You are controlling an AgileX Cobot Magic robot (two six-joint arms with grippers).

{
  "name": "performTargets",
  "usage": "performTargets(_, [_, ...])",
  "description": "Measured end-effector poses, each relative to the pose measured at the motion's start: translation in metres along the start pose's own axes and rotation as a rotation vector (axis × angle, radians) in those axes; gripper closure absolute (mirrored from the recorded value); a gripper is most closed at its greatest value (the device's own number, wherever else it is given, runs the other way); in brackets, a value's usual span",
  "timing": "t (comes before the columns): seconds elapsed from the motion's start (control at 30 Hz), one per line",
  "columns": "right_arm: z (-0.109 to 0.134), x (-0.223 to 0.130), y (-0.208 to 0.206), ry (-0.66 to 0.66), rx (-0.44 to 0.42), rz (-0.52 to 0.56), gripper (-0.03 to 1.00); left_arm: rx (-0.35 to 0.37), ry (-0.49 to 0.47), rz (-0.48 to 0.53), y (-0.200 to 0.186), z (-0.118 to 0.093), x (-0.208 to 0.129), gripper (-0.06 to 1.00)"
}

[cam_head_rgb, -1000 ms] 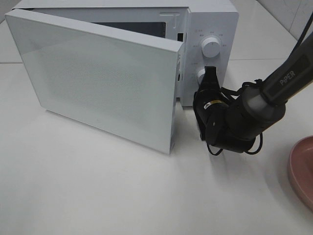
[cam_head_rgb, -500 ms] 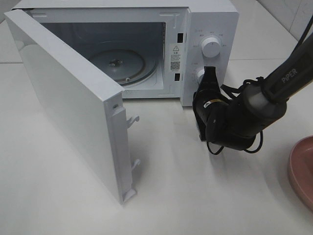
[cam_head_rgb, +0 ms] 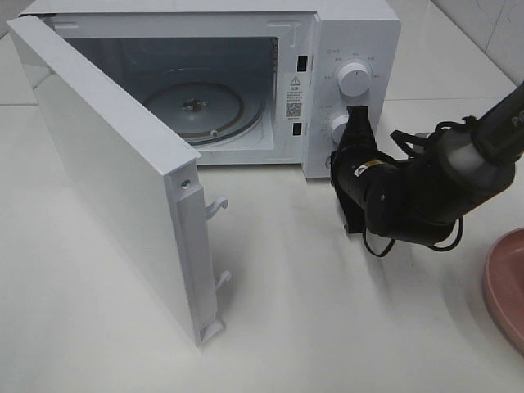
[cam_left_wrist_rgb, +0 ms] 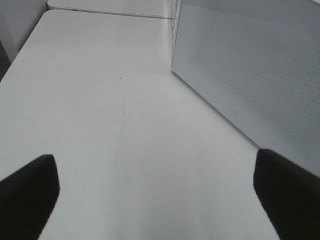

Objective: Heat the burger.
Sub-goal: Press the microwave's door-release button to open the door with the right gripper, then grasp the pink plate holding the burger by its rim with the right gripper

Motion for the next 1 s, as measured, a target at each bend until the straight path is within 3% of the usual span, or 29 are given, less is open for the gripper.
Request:
performTargets(0.27, [0.008, -0.002, -0.017, -0.066, 0.024, 0.064, 0.96, 0.0, 0.0, 0.0, 0.0, 0.0, 0.0, -0.03])
performTargets(0.4, [-0.004, 0.0, -0.031, -0.124, -0.041, 0.094, 0.96, 0.0, 0.0, 0.0, 0.0, 0.0, 0.0, -0.03])
performTargets(0.67, [-0.005, 0.003, -0.056, -0.244, -0.094, 0.147, 0.96, 0.0, 0.0, 0.0, 0.0, 0.0, 0.0, -0.03])
performTargets(0.83, [0.0, 0.001, -0.074, -0.4, -0.129, 0.224, 0.96, 0.0, 0.0, 0.0, 0.0, 0.0, 0.0, -0.03])
performTargets(1.0, [0.002, -0.005, -0.099, -0.69, -0.167, 0.376, 0.96, 0.0, 0.0, 0.0, 0.0, 0.0, 0.0, -0.03])
Point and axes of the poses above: a point on each arm's last joint axis where the gripper is mounted, y pointing out along that axis toward the gripper, z along the wrist's bending axis when the last joint is at zero, x = y × z, the point moved 6 cm from there along y, pointing out along that axis toward the gripper, and after that the axes turned 10 degrees about -y, right-handed, at the moved point
